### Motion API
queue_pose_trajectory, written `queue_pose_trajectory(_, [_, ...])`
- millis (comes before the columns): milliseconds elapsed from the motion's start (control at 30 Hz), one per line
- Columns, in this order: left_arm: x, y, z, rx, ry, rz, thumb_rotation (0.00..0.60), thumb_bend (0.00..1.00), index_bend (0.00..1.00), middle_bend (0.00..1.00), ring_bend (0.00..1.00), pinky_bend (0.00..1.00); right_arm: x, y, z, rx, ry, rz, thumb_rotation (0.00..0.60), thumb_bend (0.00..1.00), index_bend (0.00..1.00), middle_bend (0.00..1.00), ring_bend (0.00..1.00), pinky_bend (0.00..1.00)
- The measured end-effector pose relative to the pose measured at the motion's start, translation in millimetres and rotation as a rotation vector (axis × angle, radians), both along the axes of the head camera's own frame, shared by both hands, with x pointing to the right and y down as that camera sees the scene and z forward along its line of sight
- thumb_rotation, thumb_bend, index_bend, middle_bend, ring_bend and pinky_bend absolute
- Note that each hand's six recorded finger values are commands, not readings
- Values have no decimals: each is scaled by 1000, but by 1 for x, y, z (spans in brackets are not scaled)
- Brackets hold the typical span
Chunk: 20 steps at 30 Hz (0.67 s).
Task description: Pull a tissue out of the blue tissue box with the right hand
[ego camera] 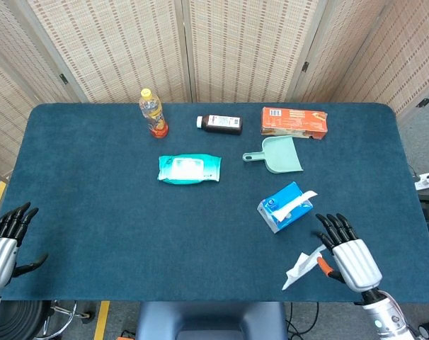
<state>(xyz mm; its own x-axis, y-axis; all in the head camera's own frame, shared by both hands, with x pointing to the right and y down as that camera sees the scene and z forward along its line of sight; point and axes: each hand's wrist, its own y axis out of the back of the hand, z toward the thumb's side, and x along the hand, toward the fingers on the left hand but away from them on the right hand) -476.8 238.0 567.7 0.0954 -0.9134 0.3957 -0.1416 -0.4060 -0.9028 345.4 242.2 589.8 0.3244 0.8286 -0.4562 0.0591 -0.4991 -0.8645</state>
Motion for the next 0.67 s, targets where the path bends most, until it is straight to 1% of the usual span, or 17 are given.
queue_pose_trajectory(133, [0,0,0,-3,0,0,600,259,0,0,0,116,5,-3,-2,13,22,22,600,231,0,0,0,0])
queue_pose_trajectory(300, [0,0,0,-2,-1,3,600,260,0,0,0,115,8,-7,-8,24,1,45,600,230,0,0,0,0])
queue_pose_trajectory(433, [0,1,0,0,-2,2,600,257,0,0,0,115,12,-11,-13,38,-13,63,600,212,0,0,0,0])
queue_pose_trajectory(667, [2,0,0,4,1,8,600,258,0,0,0,115,16,-10,-16,38,-16,71,600,211,0,0,0,0])
